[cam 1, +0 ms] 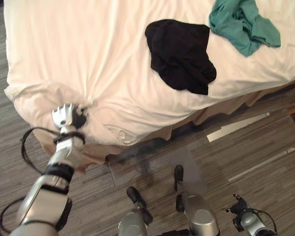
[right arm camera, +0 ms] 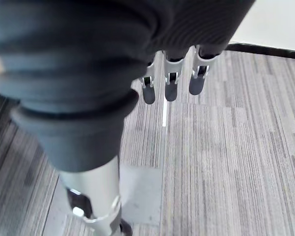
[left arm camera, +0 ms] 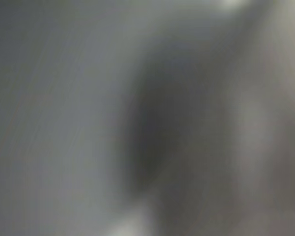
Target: Tidy up the quilt and then pick up the clothes from the bed and put them into the laundry hamper.
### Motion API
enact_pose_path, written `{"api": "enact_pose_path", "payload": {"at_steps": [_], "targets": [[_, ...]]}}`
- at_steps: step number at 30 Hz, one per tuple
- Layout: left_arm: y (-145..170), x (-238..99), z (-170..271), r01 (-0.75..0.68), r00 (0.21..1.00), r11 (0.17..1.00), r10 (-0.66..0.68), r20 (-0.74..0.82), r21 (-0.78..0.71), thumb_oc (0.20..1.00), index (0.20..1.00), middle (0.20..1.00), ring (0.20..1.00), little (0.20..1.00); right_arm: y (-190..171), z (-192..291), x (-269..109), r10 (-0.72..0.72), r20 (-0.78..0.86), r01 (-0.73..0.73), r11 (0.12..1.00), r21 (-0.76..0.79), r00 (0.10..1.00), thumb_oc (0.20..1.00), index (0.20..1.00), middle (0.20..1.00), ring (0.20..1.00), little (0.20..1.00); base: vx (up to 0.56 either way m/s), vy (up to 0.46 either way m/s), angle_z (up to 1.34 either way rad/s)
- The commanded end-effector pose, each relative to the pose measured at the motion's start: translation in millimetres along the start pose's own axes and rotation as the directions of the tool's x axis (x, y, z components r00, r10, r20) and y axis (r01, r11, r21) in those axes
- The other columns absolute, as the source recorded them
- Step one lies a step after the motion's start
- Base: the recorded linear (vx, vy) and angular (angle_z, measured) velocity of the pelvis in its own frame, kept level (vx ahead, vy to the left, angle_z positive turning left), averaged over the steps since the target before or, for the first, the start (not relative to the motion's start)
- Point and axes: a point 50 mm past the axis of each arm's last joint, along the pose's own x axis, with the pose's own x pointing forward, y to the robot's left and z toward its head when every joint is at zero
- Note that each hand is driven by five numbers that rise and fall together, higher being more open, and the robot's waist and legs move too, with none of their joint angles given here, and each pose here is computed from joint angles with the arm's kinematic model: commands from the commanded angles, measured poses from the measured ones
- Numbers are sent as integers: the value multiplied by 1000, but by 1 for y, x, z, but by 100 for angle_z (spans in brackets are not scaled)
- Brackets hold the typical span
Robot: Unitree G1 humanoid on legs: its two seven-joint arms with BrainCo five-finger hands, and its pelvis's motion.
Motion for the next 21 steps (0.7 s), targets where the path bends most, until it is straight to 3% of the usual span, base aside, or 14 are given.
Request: {"api": "enact_pose_path", "payload": {"at_steps": [1, 3, 4, 5, 7, 8, 10, 11, 12, 13, 16, 18, 19, 21], "targets": [[-28, -36, -81, 176, 949, 979, -143, -281, 98, 200, 200, 200, 200, 200, -18, -14, 1, -50, -32, 50, 999, -16, 998, 1000, 1000, 1000, 1000, 1000, 94, 52, -5], [-43, -63, -107, 238, 912, 968, -197, -360, 74, 200, 200, 200, 200, 200, -37, 6, 3, -104, 56, 103, 994, 19, 993, 1000, 1000, 1000, 1000, 1000, 82, 57, 1], [-51, -79, -121, 277, 884, 959, -229, -408, 62, 278, 278, 278, 278, 278, -48, 20, 3, -136, 114, 133, 991, 31, 984, 1000, 1000, 1000, 1000, 1000, 63, 50, 11], [-57, -91, -130, 303, 861, 952, -252, -442, 49, 1000, 1000, 1000, 1000, 1000, -55, 29, 2, -155, 155, 151, 988, 37, 976, 1000, 1000, 1000, 1000, 1000, 49, 52, 10], [-77, -124, -150, 385, 779, 923, -323, -537, 4, 1000, 1000, 1000, 1000, 1000, -77, 60, -3, -218, 284, 205, 976, 73, 934, 1000, 1000, 1000, 1000, 1000, 47, 54, 11], [-92, -151, -161, 432, 704, 900, -376, -602, -58, 1000, 1000, 1000, 1000, 1000, -94, 97, -11, -253, 424, 230, 967, 106, 870, 1000, 1000, 1000, 1000, 1000, 36, 42, 15], [-98, -163, -164, 435, 670, 895, -394, -629, -98, 1000, 1000, 1000, 1000, 1000, -99, 115, -17, -257, 492, 228, 966, 120, 832, 1000, 1000, 1000, 1000, 1000, 31, 24, 22], [-121, -187, -154, 485, 626, 858, -478, -616, -172, 1000, 1000, 1000, 1000, 1000, -115, 177, -44, -233, 702, 244, 966, 87, 673, 1000, 1000, 1000, 1000, 1000, 34, 13, 13], [-122, -188, -153, 485, 625, 857, -479, -616, -174, 1000, 1000, 1000, 1000, 1000, -116, 178, -44, -233, 702, 245, 966, 86, 673, 909, 909, 909, 909, 909, 21, 8, -6], [-130, -195, -147, 518, 614, 835, -515, -598, -187, 1000, 1000, 1000, 1000, 1000, -122, 209, -63, -212, 793, 247, 966, 81, 572, 200, 200, 200, 200, 200, -18, 10, -6], [-148, -202, -124, 551, 615, 804, -573, -541, -225, 1000, 1000, 1000, 1000, 1000, -129, 276, -107, -203, 917, 239, 963, 123, 344, 200, 200, 200, 200, 200, -92, -4, 13], [-153, -177, -89, 521, 707, 822, -566, -424, -230, 1000, 1000, 1000, 1000, 1000, -142, 344, -165, -196, 974, 229, 959, 166, 115, 200, 200, 200, 200, 200, -178, -34, 11], [-153, -175, -88, 516, 709, 824, -565, -422, -235, 1000, 1000, 1000, 1000, 1000, -143, 346, -166, -196, 974, 231, 958, 167, 109, 200, 200, 200, 200, 200, -194, -44, 9], [-146, -141, -58, 488, 800, 852, -523, -294, -189, 1000, 1000, 1000, 1000, 1000, -163, 394, -222, -183, 982, 325, 926, 191, -56, 200, 200, 200, 200, 200, -138, -43, 33]]}}
